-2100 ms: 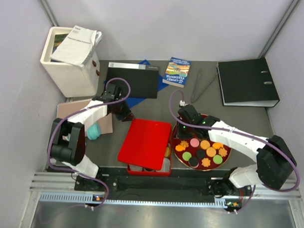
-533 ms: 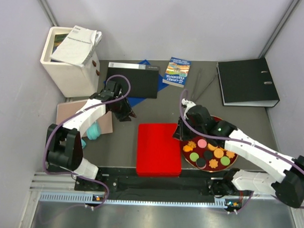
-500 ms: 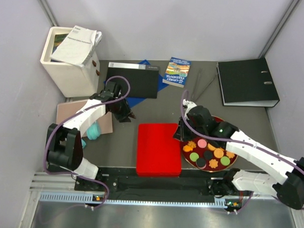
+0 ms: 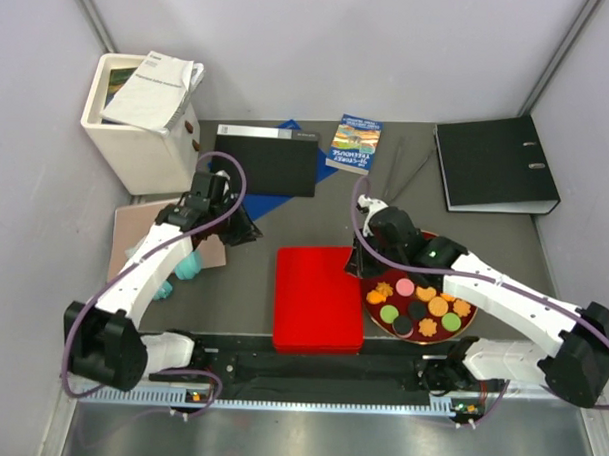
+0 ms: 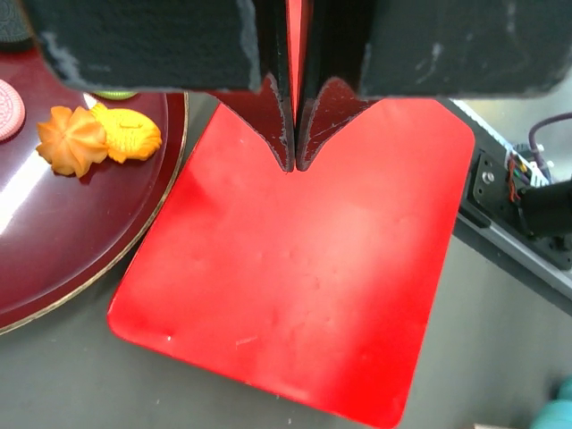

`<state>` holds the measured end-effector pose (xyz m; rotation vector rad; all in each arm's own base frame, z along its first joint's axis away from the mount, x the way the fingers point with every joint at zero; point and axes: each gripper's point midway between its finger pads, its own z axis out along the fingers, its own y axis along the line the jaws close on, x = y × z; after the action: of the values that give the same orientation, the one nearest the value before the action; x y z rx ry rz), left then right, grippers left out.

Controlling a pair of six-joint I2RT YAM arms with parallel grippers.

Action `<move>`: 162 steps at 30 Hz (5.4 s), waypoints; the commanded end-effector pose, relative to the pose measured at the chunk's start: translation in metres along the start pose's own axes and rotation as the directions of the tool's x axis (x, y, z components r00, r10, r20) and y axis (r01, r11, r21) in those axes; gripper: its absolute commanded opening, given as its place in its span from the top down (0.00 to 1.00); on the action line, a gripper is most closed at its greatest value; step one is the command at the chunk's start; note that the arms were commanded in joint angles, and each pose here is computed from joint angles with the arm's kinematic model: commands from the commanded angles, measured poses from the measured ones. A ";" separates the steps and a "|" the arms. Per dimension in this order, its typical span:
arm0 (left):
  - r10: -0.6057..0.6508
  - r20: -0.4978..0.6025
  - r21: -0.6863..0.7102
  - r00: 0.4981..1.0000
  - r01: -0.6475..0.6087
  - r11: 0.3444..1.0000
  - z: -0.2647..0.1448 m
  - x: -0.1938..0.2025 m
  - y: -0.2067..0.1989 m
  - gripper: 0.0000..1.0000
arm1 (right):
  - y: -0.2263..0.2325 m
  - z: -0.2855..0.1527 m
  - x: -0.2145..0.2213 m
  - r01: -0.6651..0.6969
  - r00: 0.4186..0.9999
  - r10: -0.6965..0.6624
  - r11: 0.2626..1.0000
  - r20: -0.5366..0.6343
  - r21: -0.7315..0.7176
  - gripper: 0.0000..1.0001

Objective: Pack the cookies

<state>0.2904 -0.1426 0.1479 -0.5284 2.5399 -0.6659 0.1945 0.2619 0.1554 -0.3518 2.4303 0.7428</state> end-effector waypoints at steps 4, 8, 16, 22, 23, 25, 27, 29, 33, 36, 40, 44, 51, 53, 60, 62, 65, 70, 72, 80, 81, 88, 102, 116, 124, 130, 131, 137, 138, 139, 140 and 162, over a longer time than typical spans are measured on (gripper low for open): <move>0.001 -0.055 -0.045 0.998 -0.003 0.999 -0.003 0.044 0.036 0.74 | 0.017 0.004 -0.012 0.053 0.998 -0.051 0.996 0.023 -0.071 1.00; 0.006 -0.033 -0.031 0.999 -0.007 0.999 -0.010 0.047 0.038 0.75 | 0.014 0.003 -0.011 0.065 0.998 -0.064 0.996 0.029 -0.067 1.00; 0.027 -0.021 -0.052 0.999 -0.028 0.998 -0.016 0.051 0.046 0.74 | 0.012 -0.003 -0.014 0.084 0.996 -0.082 0.995 0.041 -0.050 1.00; 0.034 -0.022 -0.040 0.999 -0.035 0.999 -0.014 0.049 0.042 0.73 | 0.009 -0.007 -0.013 0.080 0.996 -0.078 0.996 0.049 -0.040 1.00; 0.038 -0.020 -0.038 0.999 -0.038 0.999 -0.014 0.048 0.041 0.73 | 0.009 -0.008 -0.012 0.081 0.996 -0.078 0.996 0.053 -0.042 1.00; 0.040 -0.018 -0.036 0.999 -0.041 0.999 -0.014 0.045 0.039 0.72 | 0.007 -0.008 -0.011 0.073 0.996 -0.071 0.997 0.057 -0.038 1.00; 0.045 -0.012 -0.034 0.999 -0.045 0.998 -0.015 0.041 0.036 0.71 | 0.006 -0.009 -0.010 0.070 0.996 -0.068 0.997 0.060 -0.036 1.00; 0.052 -0.010 -0.032 0.999 -0.052 0.998 -0.015 0.039 0.034 0.70 | 0.005 -0.011 -0.008 0.068 0.996 -0.066 0.997 0.061 -0.034 1.00; 0.066 -0.004 -0.036 0.998 -0.066 0.997 -0.015 0.035 0.033 0.70 | -0.007 -0.016 0.003 0.087 0.995 -0.086 0.996 0.058 -0.011 1.00; 0.064 -0.012 -0.051 0.998 -0.065 0.997 -0.011 0.035 0.036 0.70 | -0.018 -0.019 0.014 0.090 0.994 -0.090 0.996 0.056 0.016 1.00; 0.057 -0.021 -0.058 0.998 -0.058 0.997 -0.006 0.035 0.037 0.70 | -0.024 -0.032 0.013 0.081 0.990 -0.084 0.996 0.111 0.030 1.00; 0.054 -0.015 -0.056 0.998 -0.055 0.997 -0.004 0.029 0.033 0.69 | -0.028 -0.039 0.013 0.065 0.988 -0.070 0.997 0.136 0.042 1.00; 0.075 -0.003 -0.067 0.997 -0.075 0.995 -0.004 0.018 0.027 0.69 | -0.039 -0.043 0.022 0.057 0.988 -0.066 0.996 0.140 0.066 1.00; 0.080 0.001 -0.073 0.997 -0.080 0.994 -0.005 0.016 0.027 0.69 | -0.042 -0.043 0.026 0.058 0.988 -0.068 0.996 0.136 0.072 1.00; 0.083 0.001 -0.093 0.997 -0.083 0.992 -0.005 0.014 0.030 0.69 | -0.037 -0.056 0.026 0.126 0.972 -0.136 0.990 0.193 0.061 1.00; 0.083 0.004 -0.093 0.997 -0.082 0.992 -0.005 0.012 0.031 0.69 | -0.040 -0.057 0.028 0.148 0.966 -0.161 0.986 0.204 0.077 1.00; 0.081 -0.002 -0.094 0.997 -0.080 0.992 -0.002 0.012 0.031 0.69 | -0.041 -0.056 0.036 0.176 0.964 -0.187 0.982 0.190 0.074 1.00; 0.072 -0.032 -0.101 0.997 -0.075 0.992 0.005 0.015 0.034 0.69 | -0.043 -0.046 0.046 0.160 0.972 -0.175 0.982 0.157 0.105 1.00; 0.065 -0.041 -0.102 0.997 -0.069 0.992 0.008 0.017 0.035 0.69 | -0.048 -0.043 0.050 0.116 0.980 -0.135 0.985 0.144 0.131 1.00; 0.007 -0.111 -0.099 0.994 -0.018 0.995 0.032 0.026 0.042 0.69 | -0.013 -0.046 0.060 0.124 0.980 -0.119 0.992 0.162 -0.021 1.00; -0.002 -0.104 -0.088 0.995 -0.007 0.996 0.036 0.022 0.041 0.69 | -0.010 -0.051 0.058 0.134 0.976 -0.126 0.991 0.177 -0.031 1.00; -0.065 -0.156 -0.053 0.986 0.057 0.997 0.067 0.006 0.030 0.69 | 0.008 -0.059 0.063 0.223 0.956 -0.216 0.975 0.196 -0.014 1.00; -0.119 -0.204 -0.063 0.972 0.109 0.992 0.089 -0.006 0.030 0.69 | 0.037 -0.051 0.103 0.517 0.703 -0.635 0.766 0.320 0.382 1.00; -0.139 -0.244 -0.049 0.960 0.131 0.990 0.093 0.004 0.031 0.69 | 0.093 -0.081 0.155 0.658 0.639 -0.688 0.720 0.343 0.218 1.00; -0.126 -0.224 -0.027 0.966 0.123 0.992 0.088 0.003 0.028 0.69 | 0.098 -0.084 0.193 0.743 0.595 -0.752 0.649 0.285 0.163 1.00; -0.128 -0.214 -0.033 0.968 0.124 0.992 0.087 0.006 0.032 0.69 | 0.093 -0.064 0.215 0.761 0.588 -0.761 0.636 0.274 0.132 1.00; -0.133 -0.213 -0.032 0.968 0.129 0.991 0.086 0.007 0.032 0.69 | 0.095 -0.060 0.219 0.750 0.603 -0.748 0.650 0.278 0.120 1.00; -0.146 -0.205 -0.035 0.968 0.142 0.989 0.088 0.011 0.037 0.69 | 0.078 -0.027 0.231 0.725 0.610 -0.747 0.661 0.264 0.193 1.00; -0.149 -0.208 -0.037 0.967 0.144 0.989 0.088 0.012 0.037 0.69 | 0.076 -0.022 0.232 0.714 0.619 -0.738 0.671 0.270 0.198 1.00; -0.147 -0.205 -0.037 0.968 0.142 0.989 0.089 0.012 0.038 0.69 | 0.074 -0.017 0.231 0.700 0.628 -0.729 0.682 0.272 0.211 1.00; -0.145 -0.208 -0.040 0.967 0.140 0.989 0.089 0.013 0.039 0.69 | 0.072 -0.011 0.232 0.699 0.625 -0.732 0.679 0.270 0.224 1.00; -0.147 -0.247 -0.030 0.958 0.144 0.989 0.098 0.014 0.036 0.69 | 0.034 0.043 0.203 0.572 0.710 -0.667 0.734 0.227 0.366 1.00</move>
<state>0.3063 -0.1511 0.0376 -0.7138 2.8078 -0.7722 0.0277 0.2960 0.0225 -0.8664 1.8352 0.1263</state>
